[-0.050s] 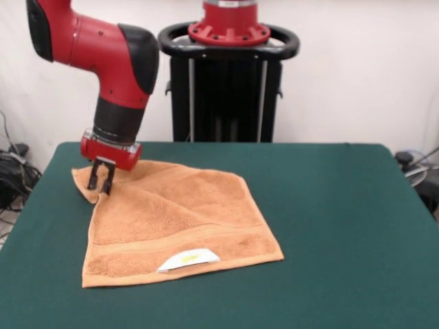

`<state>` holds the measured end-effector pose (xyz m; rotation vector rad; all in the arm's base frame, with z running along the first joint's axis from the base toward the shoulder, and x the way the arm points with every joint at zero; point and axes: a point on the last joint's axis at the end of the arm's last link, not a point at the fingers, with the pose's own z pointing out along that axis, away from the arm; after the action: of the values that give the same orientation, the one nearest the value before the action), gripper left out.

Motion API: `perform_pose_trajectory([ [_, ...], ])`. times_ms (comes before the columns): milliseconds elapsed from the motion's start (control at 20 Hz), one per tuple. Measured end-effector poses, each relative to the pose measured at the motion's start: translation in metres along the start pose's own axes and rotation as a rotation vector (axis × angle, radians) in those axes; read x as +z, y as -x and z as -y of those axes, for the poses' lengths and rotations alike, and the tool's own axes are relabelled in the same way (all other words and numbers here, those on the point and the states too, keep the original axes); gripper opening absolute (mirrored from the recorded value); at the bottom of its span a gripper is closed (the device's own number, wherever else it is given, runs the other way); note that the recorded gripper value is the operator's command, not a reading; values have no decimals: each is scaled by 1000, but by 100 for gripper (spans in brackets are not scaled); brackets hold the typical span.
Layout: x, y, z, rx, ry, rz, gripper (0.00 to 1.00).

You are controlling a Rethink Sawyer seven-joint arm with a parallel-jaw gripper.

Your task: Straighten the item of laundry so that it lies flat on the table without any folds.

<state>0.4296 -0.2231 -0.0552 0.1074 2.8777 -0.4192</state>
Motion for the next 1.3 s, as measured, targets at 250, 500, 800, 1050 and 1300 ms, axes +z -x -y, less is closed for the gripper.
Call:
perform_pose_trajectory([
  [250,-8,-2,6,14,-9,-7,100],
  [500,-27,5,-14,50,-7,-70,100],
  [800,-44,33,-54,84,6,-142,100],
  [1050,-52,52,-86,89,32,-150,100],
  [1300,-55,75,-125,96,84,-126,100],
])
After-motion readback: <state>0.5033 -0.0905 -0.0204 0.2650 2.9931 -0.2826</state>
